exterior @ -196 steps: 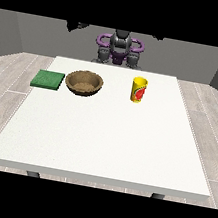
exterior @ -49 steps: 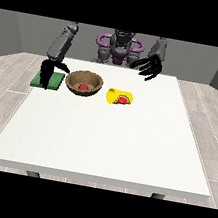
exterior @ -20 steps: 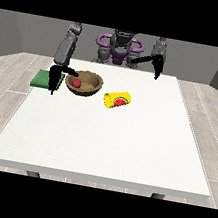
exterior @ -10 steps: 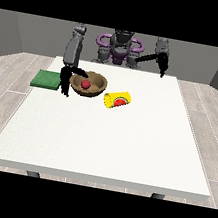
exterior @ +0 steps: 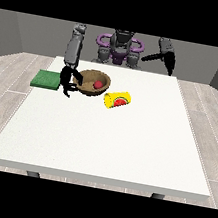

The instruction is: Pick the cup and pour the ball into the bowl, then pick the bowl and place it on the pad

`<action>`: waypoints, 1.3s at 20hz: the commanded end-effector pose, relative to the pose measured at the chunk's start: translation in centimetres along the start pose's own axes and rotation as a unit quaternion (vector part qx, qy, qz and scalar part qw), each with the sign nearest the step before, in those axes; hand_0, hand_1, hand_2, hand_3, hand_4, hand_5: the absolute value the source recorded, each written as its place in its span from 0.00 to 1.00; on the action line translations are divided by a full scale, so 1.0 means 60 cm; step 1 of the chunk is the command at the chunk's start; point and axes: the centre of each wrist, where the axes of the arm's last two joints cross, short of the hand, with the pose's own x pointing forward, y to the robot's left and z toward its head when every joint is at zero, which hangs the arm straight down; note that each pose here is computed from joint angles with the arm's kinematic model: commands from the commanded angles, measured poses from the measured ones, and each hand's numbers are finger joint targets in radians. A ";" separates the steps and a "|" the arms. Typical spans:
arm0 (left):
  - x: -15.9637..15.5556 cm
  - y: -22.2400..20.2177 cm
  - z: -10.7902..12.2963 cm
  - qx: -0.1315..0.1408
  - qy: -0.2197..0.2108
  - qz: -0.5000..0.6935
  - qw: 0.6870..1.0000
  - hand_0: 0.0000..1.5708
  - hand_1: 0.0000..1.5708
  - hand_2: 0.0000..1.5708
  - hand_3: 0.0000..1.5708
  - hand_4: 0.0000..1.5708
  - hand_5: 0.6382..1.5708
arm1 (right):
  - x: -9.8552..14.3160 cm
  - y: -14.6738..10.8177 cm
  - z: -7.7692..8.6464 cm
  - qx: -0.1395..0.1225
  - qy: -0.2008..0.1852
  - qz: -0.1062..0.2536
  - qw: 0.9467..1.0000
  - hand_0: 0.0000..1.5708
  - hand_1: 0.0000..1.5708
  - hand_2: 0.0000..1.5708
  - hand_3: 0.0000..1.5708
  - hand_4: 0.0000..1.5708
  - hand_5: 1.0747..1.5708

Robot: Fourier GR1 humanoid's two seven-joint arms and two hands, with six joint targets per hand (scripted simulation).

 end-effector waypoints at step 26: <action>-0.139 0.049 0.095 0.081 0.066 -0.005 0.995 0.00 0.00 0.00 0.00 0.00 0.99 | 0.136 -0.141 -0.022 0.013 0.087 0.018 0.996 1.00 1.00 1.00 1.00 0.68 0.97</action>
